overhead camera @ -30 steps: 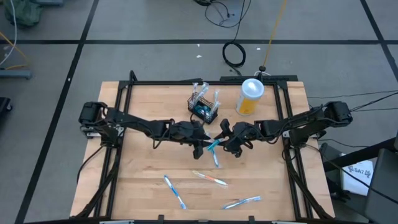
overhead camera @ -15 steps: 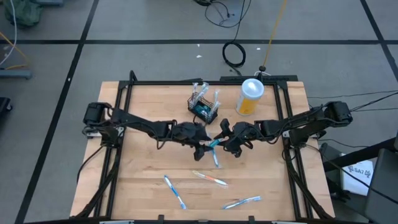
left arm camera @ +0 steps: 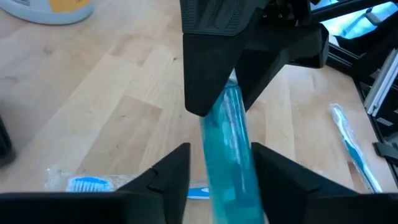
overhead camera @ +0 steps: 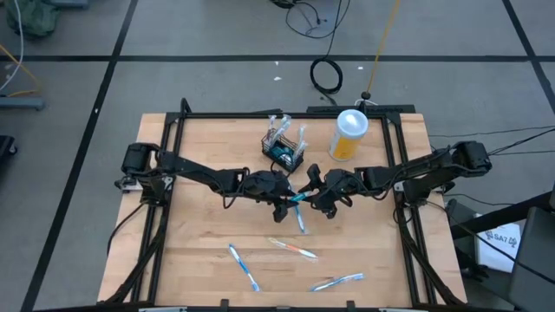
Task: Pick & Place toothbrushing station
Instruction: Put the blue mouthwash bottle into the black organizer
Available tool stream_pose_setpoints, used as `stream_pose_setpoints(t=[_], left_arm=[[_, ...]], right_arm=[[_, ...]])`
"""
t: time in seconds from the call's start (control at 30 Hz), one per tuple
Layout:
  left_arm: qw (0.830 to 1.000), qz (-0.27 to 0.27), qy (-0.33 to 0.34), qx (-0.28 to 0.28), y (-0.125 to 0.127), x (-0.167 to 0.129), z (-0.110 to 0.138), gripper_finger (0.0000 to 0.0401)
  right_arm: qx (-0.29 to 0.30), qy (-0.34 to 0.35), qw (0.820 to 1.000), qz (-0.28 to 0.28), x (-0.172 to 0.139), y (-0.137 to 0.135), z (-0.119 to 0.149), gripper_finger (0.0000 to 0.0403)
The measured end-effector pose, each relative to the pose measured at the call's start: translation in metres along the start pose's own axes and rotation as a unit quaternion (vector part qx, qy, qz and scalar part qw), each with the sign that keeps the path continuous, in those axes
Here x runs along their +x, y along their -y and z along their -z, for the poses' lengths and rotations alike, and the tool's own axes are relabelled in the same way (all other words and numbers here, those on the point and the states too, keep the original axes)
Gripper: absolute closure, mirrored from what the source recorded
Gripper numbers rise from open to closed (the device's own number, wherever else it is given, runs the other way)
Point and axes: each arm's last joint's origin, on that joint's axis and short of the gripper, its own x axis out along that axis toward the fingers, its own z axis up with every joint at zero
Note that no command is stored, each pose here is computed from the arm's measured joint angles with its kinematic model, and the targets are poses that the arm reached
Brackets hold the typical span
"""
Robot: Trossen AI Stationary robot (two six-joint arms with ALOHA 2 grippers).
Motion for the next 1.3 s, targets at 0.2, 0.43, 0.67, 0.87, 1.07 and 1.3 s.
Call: stream_pose_setpoints(t=[0.2,0.43,0.67,0.87,1.07,1.3], left_arm=[[1.0,0.0,0.0,0.003,0.0,0.0,0.0,0.0288],[1.0,0.001,0.001,0.006,0.0,0.0,0.0,0.0306],[1.0,-0.003,0.007,0.006,0.0,0.0,-0.001,0.0307],[1.0,-0.006,0.011,0.005,-0.004,-0.007,-0.008,0.0308],[1.0,-0.019,0.015,0.011,-0.01,-0.024,-0.022,0.0308],[0.997,-0.04,0.026,0.064,-0.012,-0.073,-0.05,0.0308]], right_arm=[[0.001,0.001,1.0,-0.001,0.0,0.0,0.0,0.0277],[0.01,0.002,1.0,-0.001,0.0,0.0,0.0,0.0277],[0.054,0.0,0.998,0.022,0.0,0.002,-0.001,0.0257],[0.068,0.009,0.997,0.034,-0.001,0.005,-0.004,0.0211],[0.072,0.012,0.994,0.079,-0.017,0.012,-0.011,0.0183],[0.09,0.05,0.985,0.137,-0.05,0.025,-0.023,0.0183]])
